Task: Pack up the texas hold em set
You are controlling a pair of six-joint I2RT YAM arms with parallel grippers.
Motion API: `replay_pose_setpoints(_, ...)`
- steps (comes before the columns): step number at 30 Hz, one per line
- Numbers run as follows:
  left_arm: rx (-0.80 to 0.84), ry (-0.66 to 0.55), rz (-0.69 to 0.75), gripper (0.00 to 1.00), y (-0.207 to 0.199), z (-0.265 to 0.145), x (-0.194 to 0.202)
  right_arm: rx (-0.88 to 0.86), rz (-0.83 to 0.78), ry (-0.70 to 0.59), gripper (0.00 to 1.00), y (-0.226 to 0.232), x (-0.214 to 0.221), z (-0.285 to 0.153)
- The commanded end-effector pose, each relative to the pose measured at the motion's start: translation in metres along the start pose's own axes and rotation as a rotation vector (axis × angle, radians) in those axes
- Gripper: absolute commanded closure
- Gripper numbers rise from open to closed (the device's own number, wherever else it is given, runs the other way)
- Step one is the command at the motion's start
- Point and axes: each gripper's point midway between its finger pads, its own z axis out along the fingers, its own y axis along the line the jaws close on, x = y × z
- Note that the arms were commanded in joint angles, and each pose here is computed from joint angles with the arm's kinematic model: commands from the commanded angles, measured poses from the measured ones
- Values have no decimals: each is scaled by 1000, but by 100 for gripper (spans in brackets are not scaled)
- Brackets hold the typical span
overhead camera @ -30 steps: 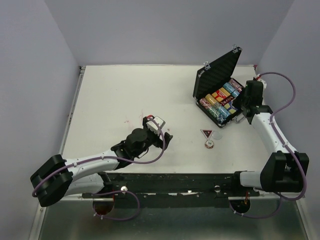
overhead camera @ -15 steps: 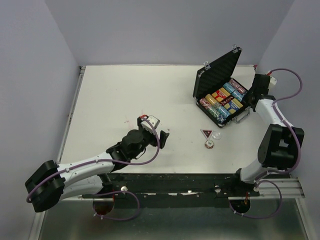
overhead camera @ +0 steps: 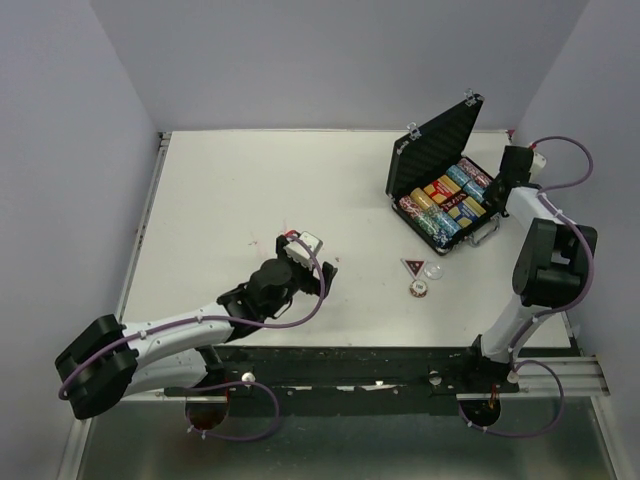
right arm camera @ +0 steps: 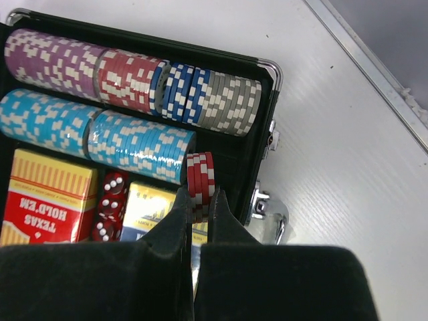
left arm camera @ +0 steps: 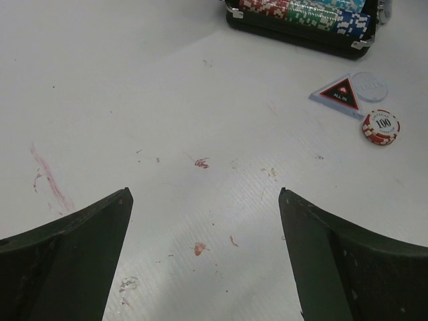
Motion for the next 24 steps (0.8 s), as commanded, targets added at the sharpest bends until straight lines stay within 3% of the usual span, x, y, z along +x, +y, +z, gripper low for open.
replay_pose_setpoints(1,-32,-4,-9,1,4,3,-3,26,4,-39,99,1,-14,17)
replay_pose_setpoints(18,-22,20,-4,1,1,10,2,-30,42,-12,99,16,-6,36)
replay_pose_setpoints(24,-23,26,-2,1,1,10,3,-37,66,-9,88,18,-5,34)
